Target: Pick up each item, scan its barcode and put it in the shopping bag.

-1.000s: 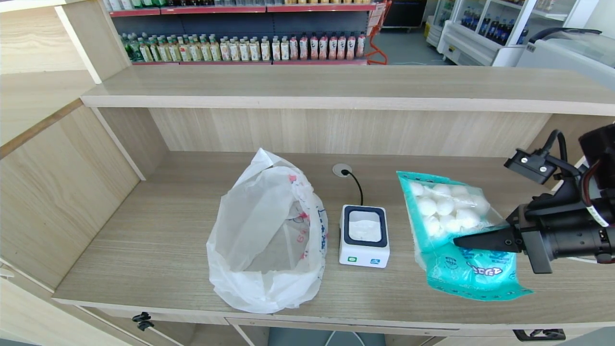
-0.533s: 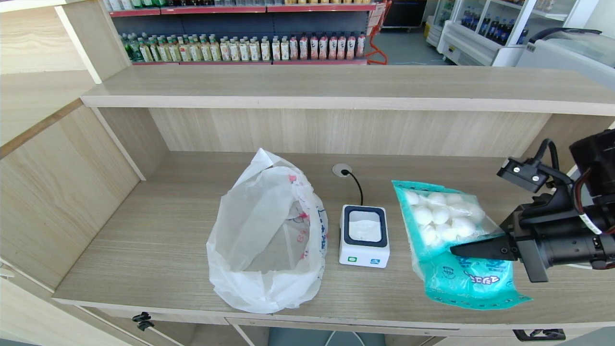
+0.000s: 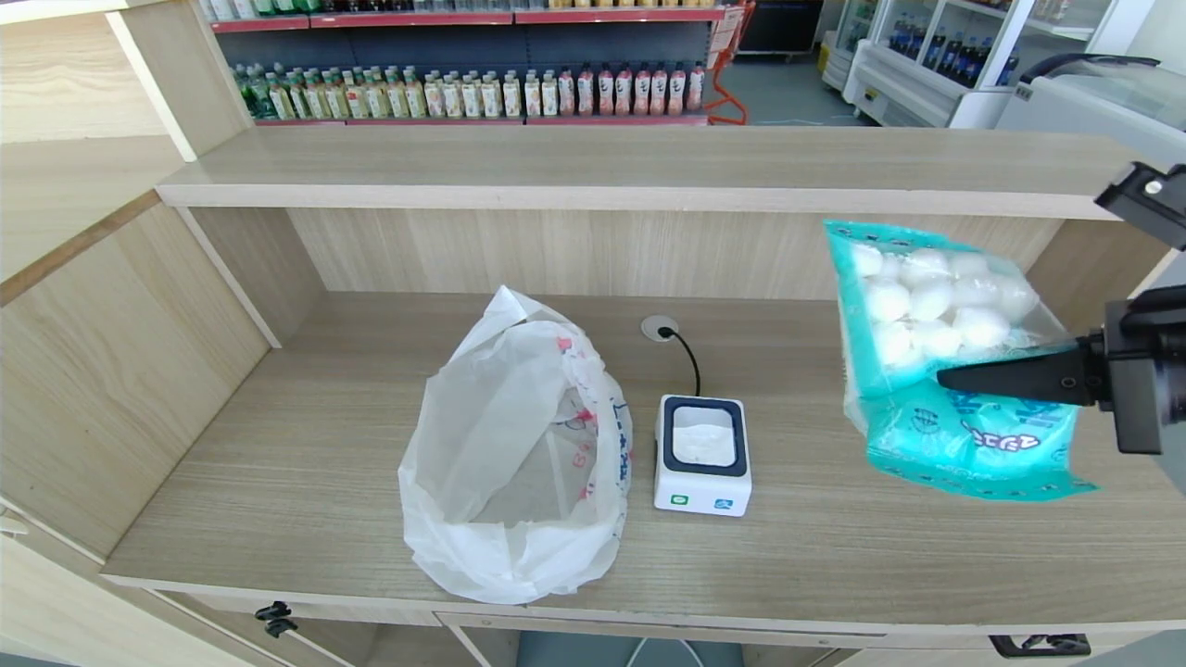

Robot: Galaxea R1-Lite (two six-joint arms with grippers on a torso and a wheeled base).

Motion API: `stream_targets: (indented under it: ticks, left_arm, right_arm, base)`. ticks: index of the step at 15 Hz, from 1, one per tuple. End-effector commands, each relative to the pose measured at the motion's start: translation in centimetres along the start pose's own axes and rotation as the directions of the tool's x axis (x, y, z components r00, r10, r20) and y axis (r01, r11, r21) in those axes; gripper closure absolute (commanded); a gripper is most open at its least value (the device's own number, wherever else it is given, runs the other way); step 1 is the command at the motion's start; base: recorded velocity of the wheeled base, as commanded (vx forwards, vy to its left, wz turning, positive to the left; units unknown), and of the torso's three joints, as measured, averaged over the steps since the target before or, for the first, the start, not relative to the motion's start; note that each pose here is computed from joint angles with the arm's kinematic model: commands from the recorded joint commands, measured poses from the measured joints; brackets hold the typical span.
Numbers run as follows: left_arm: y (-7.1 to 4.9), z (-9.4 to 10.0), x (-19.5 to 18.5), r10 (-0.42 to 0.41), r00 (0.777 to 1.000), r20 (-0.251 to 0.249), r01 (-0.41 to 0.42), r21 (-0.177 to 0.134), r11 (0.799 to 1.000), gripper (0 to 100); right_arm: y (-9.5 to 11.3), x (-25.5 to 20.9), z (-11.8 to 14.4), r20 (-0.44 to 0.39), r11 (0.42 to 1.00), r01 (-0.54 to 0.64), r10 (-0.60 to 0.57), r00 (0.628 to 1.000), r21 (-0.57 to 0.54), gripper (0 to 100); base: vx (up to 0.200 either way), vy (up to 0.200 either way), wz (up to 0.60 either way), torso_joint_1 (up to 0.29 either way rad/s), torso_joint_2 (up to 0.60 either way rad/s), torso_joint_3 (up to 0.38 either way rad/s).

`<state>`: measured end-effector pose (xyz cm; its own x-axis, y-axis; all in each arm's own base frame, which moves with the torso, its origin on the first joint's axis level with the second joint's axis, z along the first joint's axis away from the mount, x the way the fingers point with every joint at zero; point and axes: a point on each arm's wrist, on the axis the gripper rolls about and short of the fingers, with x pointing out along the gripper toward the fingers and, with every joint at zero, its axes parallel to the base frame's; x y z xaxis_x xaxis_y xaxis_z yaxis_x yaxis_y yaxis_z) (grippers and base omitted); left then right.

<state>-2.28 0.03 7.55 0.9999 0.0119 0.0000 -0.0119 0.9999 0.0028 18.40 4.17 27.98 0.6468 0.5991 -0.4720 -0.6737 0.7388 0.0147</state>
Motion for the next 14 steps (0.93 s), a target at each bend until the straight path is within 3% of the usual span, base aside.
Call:
stream_targets:
  ticks: [1,2,3,5,6,8,9,14]
  left_arm:
    - [0.0,0.0,0.0,0.0,1.0,-0.002,0.0,0.0,1.0,0]
    - [0.0,0.0,0.0,0.0,1.0,-0.002,0.0,0.0,1.0,0]
    - [0.0,0.0,0.0,0.0,1.0,0.0,0.0,0.0,1.0,0]
    - [0.0,0.0,0.0,0.0,1.0,0.0,0.0,0.0,1.0,0]
    - [0.0,0.0,0.0,0.0,1.0,-0.002,0.0,0.0,1.0,0]
    - [0.0,0.0,0.0,0.0,1.0,0.0,0.0,0.0,1.0,0]
    - [0.0,0.0,0.0,0.0,1.0,-0.002,0.0,0.0,1.0,0]
    - [0.0,0.0,0.0,0.0,1.0,0.0,0.0,0.0,1.0,0]
  right_arm:
    - [1.4,-3.2,0.1,-0.023,0.992,0.127,-0.127,0.992,0.015,100]
    - [1.6,-4.0,0.5,-0.097,0.979,0.181,-0.172,0.98,0.09,100]
    - [1.8,-4.6,1.3,-0.103,0.973,0.186,-0.173,0.98,0.135,100]
    - [2.4,-5.6,5.1,-0.032,0.931,0.232,-0.233,0.972,0.282,100]
    - [2.6,-5.4,6.5,-0.019,0.896,0.315,-0.325,0.945,0.313,100]
    - [3.7,-3.7,7.4,-0.061,0.813,0.523,-0.527,0.848,0.255,100]
    - [3.8,-3.3,7.5,-0.07,0.783,0.571,-0.573,0.816,0.246,100]
    - [3.8,-3.6,7.5,-0.032,0.749,0.609,-0.624,0.781,0.262,100]
  base:
    - [0.0,0.0,0.0,0.0,0.0,0.0]
    - [0.0,0.0,0.0,0.0,0.0,0.0]
    - [0.0,0.0,0.0,0.0,0.0,0.0]
    - [0.0,0.0,0.0,0.0,0.0,0.0]
    - [0.0,0.0,0.0,0.0,0.0,0.0]
    - [0.0,0.0,0.0,0.0,0.0,0.0]
    - [0.0,0.0,0.0,0.0,0.0,0.0]
    - [0.0,0.0,0.0,0.0,0.0,0.0]
